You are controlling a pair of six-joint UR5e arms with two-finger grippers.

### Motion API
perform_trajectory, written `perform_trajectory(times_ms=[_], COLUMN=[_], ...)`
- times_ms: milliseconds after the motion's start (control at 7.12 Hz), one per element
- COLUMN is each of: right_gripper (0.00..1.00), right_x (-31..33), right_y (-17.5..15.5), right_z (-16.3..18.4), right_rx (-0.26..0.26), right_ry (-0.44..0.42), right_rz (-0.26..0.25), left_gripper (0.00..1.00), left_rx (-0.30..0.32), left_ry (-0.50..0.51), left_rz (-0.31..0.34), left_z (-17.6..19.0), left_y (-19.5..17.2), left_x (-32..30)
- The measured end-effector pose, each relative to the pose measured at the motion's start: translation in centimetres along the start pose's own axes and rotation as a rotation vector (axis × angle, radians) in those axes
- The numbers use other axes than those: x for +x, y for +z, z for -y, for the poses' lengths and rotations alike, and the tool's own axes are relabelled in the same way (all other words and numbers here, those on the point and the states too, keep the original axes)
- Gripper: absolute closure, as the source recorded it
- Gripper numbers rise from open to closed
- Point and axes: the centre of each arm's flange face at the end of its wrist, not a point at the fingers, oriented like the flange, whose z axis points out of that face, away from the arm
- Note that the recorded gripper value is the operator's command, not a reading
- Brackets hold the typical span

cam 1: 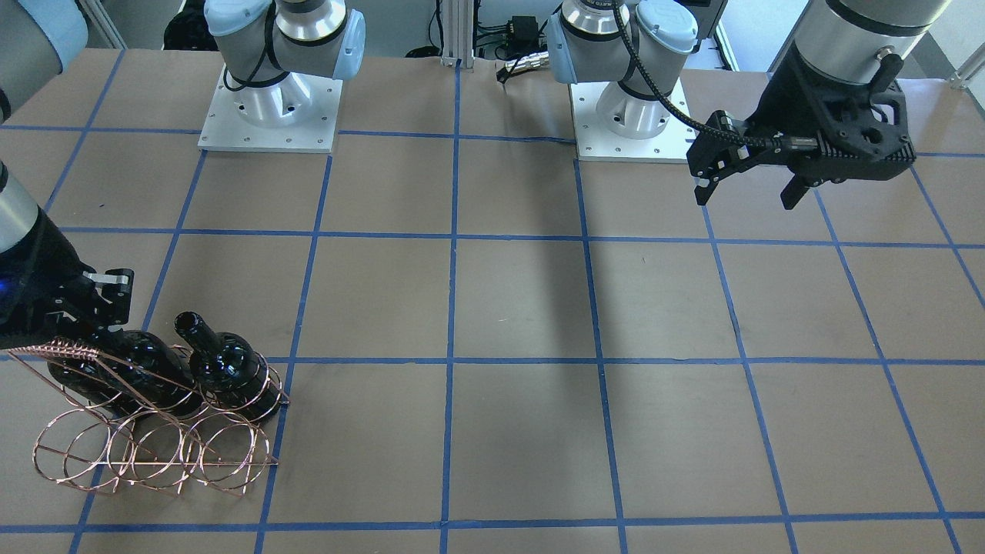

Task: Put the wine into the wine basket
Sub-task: 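Push the bottle down to lie in the rack beside the others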

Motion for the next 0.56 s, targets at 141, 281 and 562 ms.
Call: perform_trajectory(times_ms=[141,281,562], right_gripper=[0.75,0.38,0.0], right_x=[-0.05,-0.09,-0.14], right_y=[0.4,0.7,0.9], right_z=[-0.11,-0.19,-0.26], right_rx=[-0.003,-0.004,-0.004], right_ry=[-0.002,-0.002,-0.004], right_rz=[0.002,0.003,0.004], left_gripper=[0.0,0.0,0.0], left_rx=[0.0,-0.001,-0.002], left_ry=[0.0,0.0,0.0], left_rz=[-0.001,-0.002,0.003], left_z=[0.01,0.0,0.02], left_y=[0.01,0.02,0.06], left_x=[0.01,0.02,-0.04])
